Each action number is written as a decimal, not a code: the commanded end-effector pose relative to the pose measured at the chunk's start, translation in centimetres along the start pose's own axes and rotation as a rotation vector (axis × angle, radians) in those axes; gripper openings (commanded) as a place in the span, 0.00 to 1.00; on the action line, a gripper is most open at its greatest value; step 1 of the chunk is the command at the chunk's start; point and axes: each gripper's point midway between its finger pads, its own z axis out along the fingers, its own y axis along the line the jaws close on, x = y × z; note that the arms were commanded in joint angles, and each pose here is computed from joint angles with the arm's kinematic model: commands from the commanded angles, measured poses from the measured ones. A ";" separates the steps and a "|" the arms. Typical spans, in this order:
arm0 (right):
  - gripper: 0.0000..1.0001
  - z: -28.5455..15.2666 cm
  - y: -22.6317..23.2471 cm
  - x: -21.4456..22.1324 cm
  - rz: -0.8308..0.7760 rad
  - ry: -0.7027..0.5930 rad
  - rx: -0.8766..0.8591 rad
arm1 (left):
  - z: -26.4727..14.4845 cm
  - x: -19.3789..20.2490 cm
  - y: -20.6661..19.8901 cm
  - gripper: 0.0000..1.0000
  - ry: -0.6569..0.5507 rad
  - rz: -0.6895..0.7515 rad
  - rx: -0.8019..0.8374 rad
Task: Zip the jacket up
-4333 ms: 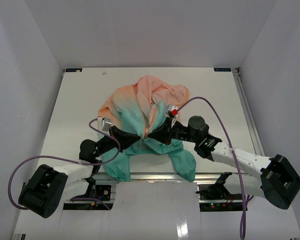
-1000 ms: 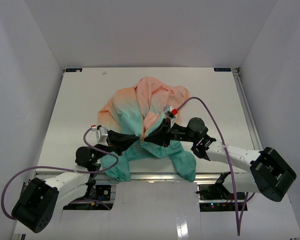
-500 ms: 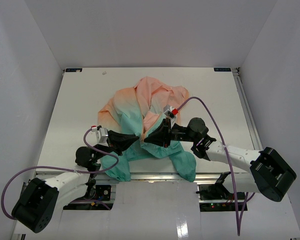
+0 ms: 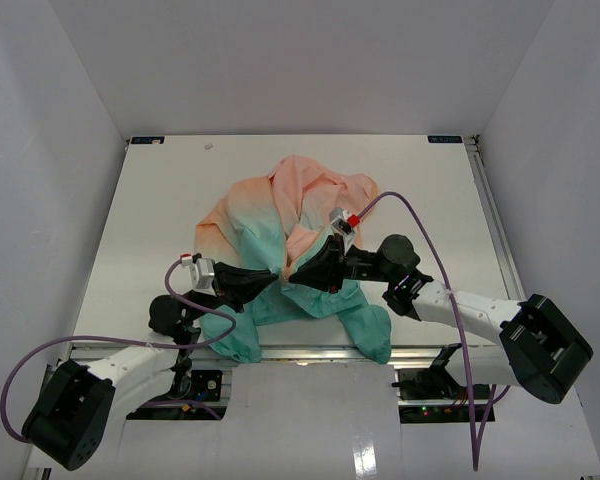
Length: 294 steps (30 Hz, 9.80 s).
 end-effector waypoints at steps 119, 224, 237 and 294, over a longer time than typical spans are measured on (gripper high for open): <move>0.08 -2.2 -4.7 -8.7 -0.010 -0.068 0.139 | -0.1 2.0 -5.5 0.00 0.131 0.029 0.430; 0.11 -0.7 -1.1 0.6 -0.950 0.222 0.731 | 0.9 5.0 0.9 0.00 0.314 -0.325 -0.047; 0.26 -1.2 -0.5 0.8 -0.886 0.204 0.702 | 0.9 5.2 1.0 0.00 0.320 -0.328 -0.049; 0.12 -1.3 -2.0 2.8 -0.903 0.256 0.675 | 0.8 5.0 0.0 0.00 0.315 -0.314 -0.008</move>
